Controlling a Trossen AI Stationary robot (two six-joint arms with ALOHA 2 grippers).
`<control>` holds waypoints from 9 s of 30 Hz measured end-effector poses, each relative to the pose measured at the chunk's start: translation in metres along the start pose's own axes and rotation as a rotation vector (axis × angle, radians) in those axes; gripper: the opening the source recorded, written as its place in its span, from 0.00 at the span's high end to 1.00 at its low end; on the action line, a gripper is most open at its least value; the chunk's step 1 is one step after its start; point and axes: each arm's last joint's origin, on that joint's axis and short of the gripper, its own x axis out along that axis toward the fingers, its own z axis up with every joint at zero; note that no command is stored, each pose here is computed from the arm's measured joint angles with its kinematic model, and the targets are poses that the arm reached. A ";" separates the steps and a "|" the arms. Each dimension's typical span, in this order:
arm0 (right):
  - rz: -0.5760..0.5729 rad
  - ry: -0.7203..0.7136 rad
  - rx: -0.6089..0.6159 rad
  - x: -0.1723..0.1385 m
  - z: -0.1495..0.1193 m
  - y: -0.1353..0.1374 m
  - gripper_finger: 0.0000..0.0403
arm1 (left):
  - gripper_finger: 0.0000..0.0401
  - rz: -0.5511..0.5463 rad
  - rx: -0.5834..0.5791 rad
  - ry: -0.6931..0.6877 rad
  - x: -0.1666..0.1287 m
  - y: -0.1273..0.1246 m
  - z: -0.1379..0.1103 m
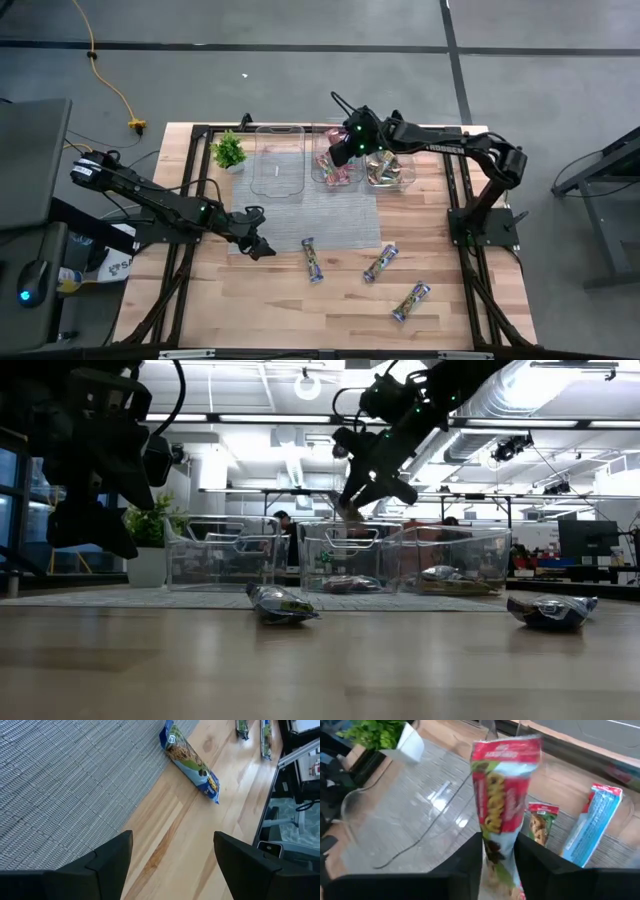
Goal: Pick and place Granola Bars by type
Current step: Put the red granola bar into the middle transparent bin, then put the blue granola bar into the left transparent bin
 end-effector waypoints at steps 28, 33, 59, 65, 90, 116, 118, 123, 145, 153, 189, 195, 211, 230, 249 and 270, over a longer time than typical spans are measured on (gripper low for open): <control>0.617 -0.012 -0.405 -0.114 -0.029 0.092 0.52 | 0.32 0.002 0.010 0.008 0.000 0.000 0.000; 0.487 0.058 -0.620 -0.153 -0.082 0.115 0.52 | 0.32 0.002 0.013 0.005 0.000 0.000 0.000; 0.179 0.900 -1.212 -0.173 -0.302 0.140 0.52 | 0.32 0.005 0.020 -0.003 0.000 0.000 0.000; 0.230 0.936 -1.298 -0.155 -0.327 0.147 0.52 | 0.32 0.011 0.019 -0.015 0.000 0.001 0.000; 0.218 0.903 -1.525 -0.121 -0.391 0.124 0.52 | 0.32 0.004 0.005 -0.007 0.000 0.000 0.000; 0.165 0.866 -1.287 -0.112 -0.397 0.117 0.81 | 0.32 0.001 -0.011 -0.003 0.000 0.000 0.000; 0.165 0.831 -1.289 -0.112 -0.394 0.125 0.84 | 0.32 0.002 -0.011 -0.003 0.000 0.000 0.000; 0.207 0.619 -1.230 -0.105 -0.367 0.160 0.90 | 0.32 0.001 -0.010 -0.004 0.000 0.000 0.000; 0.335 -0.326 -0.633 -0.074 -0.004 0.230 0.91 | 0.32 0.008 0.009 -0.022 0.000 0.000 0.001; 0.312 -0.255 -0.578 0.025 0.049 0.193 0.89 | 0.32 0.005 0.009 -0.021 0.000 0.000 0.001; 0.322 0.107 -0.601 0.051 0.062 0.153 0.61 | 0.32 -0.008 0.009 0.031 0.000 0.000 -0.001; 0.390 0.155 -0.634 -0.026 0.047 0.182 0.60 | 0.32 -0.006 0.026 0.031 0.000 0.000 -0.001; -0.154 0.390 -0.463 -0.049 -0.126 0.258 0.57 | 0.32 -0.008 0.040 0.008 0.000 0.000 0.000; -0.379 0.411 -0.048 0.022 -0.197 0.262 0.47 | 0.32 -0.055 0.201 0.102 0.000 -0.001 -0.003; -0.349 0.533 0.055 0.082 -0.202 0.247 0.32 | 0.32 -0.036 0.238 0.139 0.000 0.002 -0.005; -0.354 0.608 0.090 0.105 -0.222 0.241 0.38 | 0.32 0.014 0.303 0.258 -0.002 0.011 -0.011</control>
